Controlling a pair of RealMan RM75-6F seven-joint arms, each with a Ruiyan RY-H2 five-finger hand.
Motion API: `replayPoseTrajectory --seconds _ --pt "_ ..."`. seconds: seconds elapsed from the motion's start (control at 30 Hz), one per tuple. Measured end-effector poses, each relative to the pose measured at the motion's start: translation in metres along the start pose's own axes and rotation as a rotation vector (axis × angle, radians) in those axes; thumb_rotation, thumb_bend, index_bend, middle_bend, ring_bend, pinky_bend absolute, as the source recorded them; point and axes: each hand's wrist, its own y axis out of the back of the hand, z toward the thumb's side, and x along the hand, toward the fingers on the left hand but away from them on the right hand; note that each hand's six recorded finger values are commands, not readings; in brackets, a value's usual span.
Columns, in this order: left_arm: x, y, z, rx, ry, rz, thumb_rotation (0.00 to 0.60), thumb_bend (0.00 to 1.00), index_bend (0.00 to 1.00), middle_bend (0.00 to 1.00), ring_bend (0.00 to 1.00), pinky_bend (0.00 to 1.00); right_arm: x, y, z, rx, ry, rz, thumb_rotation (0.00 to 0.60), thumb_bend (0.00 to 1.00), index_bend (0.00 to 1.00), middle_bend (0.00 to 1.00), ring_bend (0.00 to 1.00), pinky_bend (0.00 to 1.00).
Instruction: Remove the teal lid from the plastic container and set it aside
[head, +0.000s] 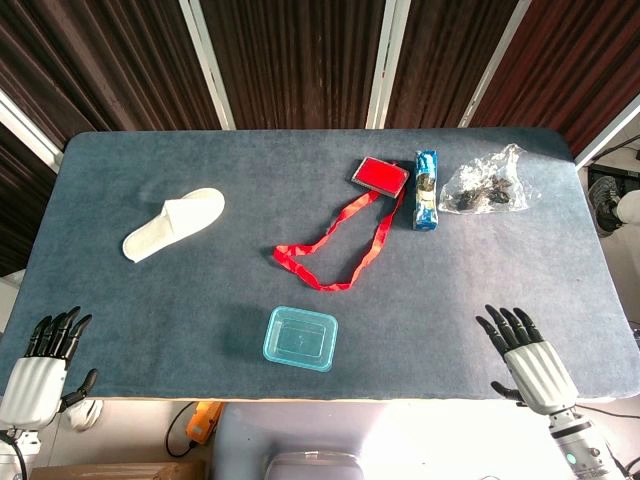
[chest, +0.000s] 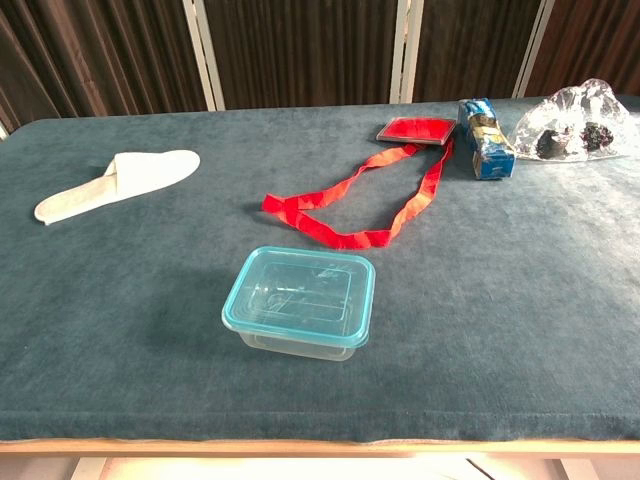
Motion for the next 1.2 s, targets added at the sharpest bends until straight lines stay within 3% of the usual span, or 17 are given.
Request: replayPoseTrajectory --seconds 0.23,0.37,0.6,0.87,1.07,1.2 --pt "0.001 -0.005 0.000 0.013 -0.001 -0.033 0.600 0.33 0.00 0.00 0.00 0.00 0.002 0.004 -0.001 -0.006 0.002 -0.026 0.600 0.21 0.00 0.00 0.00 0.00" --pt "0.005 -0.015 0.012 -0.020 -0.074 -0.096 0.600 0.33 0.00 0.00 0.00 0.00 0.005 0.008 -0.005 -0.017 -0.009 -0.037 0.600 0.21 0.00 0.00 0.00 0.00" --pt "0.027 -0.046 0.057 -0.158 -0.293 -0.242 0.600 0.30 0.00 0.00 0.00 0.00 0.003 0.009 -0.007 -0.026 -0.013 -0.037 0.600 0.21 0.00 0.00 0.00 0.00" --pt "0.076 -0.085 0.126 -0.316 -0.465 -0.265 0.600 0.28 0.00 0.00 0.00 0.00 0.003 0.008 -0.005 -0.047 0.012 -0.010 0.600 0.21 0.00 0.00 0.00 0.00" --pt "0.110 -0.110 0.180 -0.402 -0.561 -0.340 0.600 0.28 0.00 0.00 0.00 0.00 0.003 0.009 -0.007 -0.072 0.024 0.009 0.600 0.21 0.00 0.00 0.00 0.00" --pt "0.123 -0.122 0.204 -0.412 -0.580 -0.379 0.600 0.28 0.00 0.00 0.00 0.00 0.005 0.012 -0.007 -0.085 0.034 0.012 0.600 0.21 0.00 0.00 0.00 0.00"
